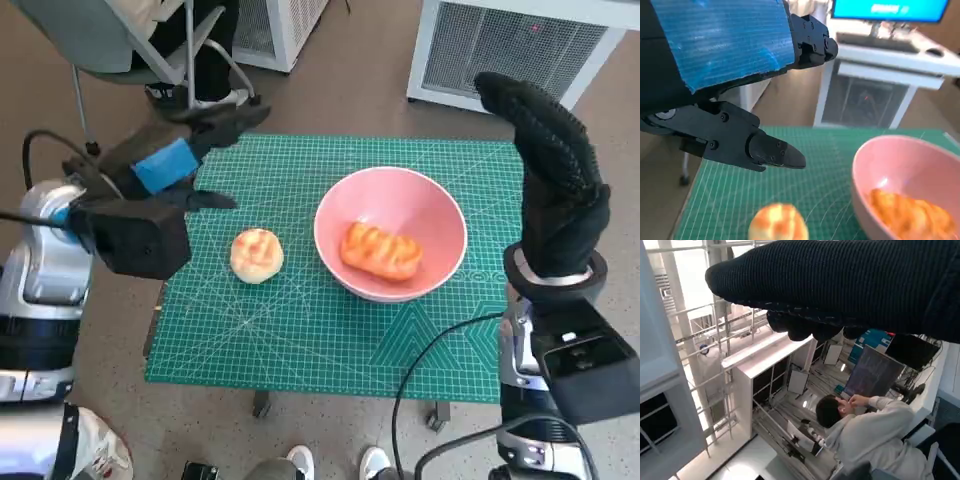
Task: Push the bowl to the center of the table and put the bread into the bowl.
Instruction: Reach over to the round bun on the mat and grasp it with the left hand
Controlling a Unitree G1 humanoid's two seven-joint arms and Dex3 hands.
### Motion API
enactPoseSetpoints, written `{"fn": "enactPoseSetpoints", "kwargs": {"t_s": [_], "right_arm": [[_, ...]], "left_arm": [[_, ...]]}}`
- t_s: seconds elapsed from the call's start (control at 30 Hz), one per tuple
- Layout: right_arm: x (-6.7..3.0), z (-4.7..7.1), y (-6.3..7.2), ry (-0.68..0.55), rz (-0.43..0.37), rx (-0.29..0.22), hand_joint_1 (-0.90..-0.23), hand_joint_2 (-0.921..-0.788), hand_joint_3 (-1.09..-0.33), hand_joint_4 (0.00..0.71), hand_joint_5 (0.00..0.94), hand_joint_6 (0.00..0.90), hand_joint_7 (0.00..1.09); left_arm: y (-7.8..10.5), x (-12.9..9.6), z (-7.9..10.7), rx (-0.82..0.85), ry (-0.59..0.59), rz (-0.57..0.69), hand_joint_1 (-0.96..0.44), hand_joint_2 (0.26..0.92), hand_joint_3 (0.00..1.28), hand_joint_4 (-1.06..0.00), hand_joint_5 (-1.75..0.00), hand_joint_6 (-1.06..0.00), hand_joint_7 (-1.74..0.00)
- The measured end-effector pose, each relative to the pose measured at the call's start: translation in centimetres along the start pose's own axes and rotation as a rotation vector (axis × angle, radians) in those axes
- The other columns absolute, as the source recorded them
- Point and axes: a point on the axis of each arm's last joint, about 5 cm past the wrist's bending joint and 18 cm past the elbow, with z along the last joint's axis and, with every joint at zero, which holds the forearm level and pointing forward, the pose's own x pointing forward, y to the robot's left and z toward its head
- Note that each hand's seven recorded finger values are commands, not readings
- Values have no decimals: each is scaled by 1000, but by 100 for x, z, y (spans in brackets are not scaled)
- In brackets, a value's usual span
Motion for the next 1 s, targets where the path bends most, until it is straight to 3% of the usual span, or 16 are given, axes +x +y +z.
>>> {"fn": "enactPoseSetpoints", "kwargs": {"t_s": [0.43,1.0], "right_arm": [[-4,-4,-19,4,19,-6,-589,-921,-751,298,6,18,682],[-4,6,-65,0,42,-27,-572,-921,-759,299,4,19,676]], "left_arm": [[-172,75,13,-26,62,-86,-205,911,14,-168,-2,-255,-24],[-654,287,-135,-56,174,-302,-226,896,0,-147,0,-256,-3]]}}
